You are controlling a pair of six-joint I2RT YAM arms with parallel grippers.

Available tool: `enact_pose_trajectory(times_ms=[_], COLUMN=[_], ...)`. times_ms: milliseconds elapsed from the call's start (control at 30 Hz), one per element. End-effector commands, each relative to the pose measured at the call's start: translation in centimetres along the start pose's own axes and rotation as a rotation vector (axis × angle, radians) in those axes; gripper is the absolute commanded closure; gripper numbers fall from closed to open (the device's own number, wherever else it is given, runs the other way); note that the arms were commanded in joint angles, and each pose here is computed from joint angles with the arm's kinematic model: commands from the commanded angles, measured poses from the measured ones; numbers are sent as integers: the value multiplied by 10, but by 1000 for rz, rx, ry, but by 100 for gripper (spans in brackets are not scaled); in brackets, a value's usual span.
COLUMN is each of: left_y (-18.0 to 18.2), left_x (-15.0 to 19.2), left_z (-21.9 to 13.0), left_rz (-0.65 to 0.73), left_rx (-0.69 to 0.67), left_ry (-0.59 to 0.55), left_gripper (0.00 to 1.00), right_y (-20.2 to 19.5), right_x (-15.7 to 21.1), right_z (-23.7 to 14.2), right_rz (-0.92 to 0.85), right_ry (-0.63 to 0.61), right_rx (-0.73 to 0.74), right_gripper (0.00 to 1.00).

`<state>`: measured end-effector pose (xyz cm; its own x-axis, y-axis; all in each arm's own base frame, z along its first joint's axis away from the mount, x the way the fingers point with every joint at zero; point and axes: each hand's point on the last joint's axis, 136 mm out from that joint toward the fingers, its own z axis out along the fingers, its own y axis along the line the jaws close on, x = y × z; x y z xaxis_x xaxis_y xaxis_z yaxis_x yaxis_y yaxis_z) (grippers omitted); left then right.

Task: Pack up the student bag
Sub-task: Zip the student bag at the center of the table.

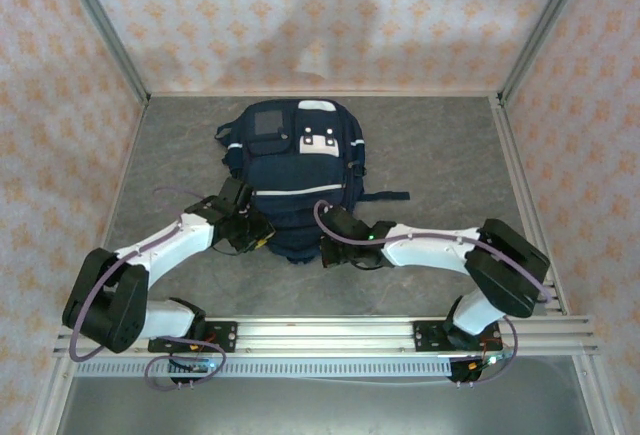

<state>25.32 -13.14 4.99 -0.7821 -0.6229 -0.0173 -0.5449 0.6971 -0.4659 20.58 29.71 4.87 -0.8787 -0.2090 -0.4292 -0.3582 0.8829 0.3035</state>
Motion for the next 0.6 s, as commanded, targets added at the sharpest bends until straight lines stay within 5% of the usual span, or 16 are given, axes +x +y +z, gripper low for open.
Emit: enact_pose_trajectory(times_ms=[0,200,400,567], left_y=[31,24,13,13], left_x=[-33,-39,-33,-27], left_z=[-17,-35,-57,-56], left_rz=[-14,8,-11,-51], left_rx=[-136,-130,-67,-40], left_ry=[-147,-175,-188,-170], left_gripper=[78,71,47,43], right_y=[-45,-8,44,77], right_x=[21,32,19,5], right_z=[-2,25,55,72], right_rz=[-70,-127,-39,43], right_ry=[83,209,162,121], right_rx=[169,48,-63,-148], right_gripper=[100,100,100,100])
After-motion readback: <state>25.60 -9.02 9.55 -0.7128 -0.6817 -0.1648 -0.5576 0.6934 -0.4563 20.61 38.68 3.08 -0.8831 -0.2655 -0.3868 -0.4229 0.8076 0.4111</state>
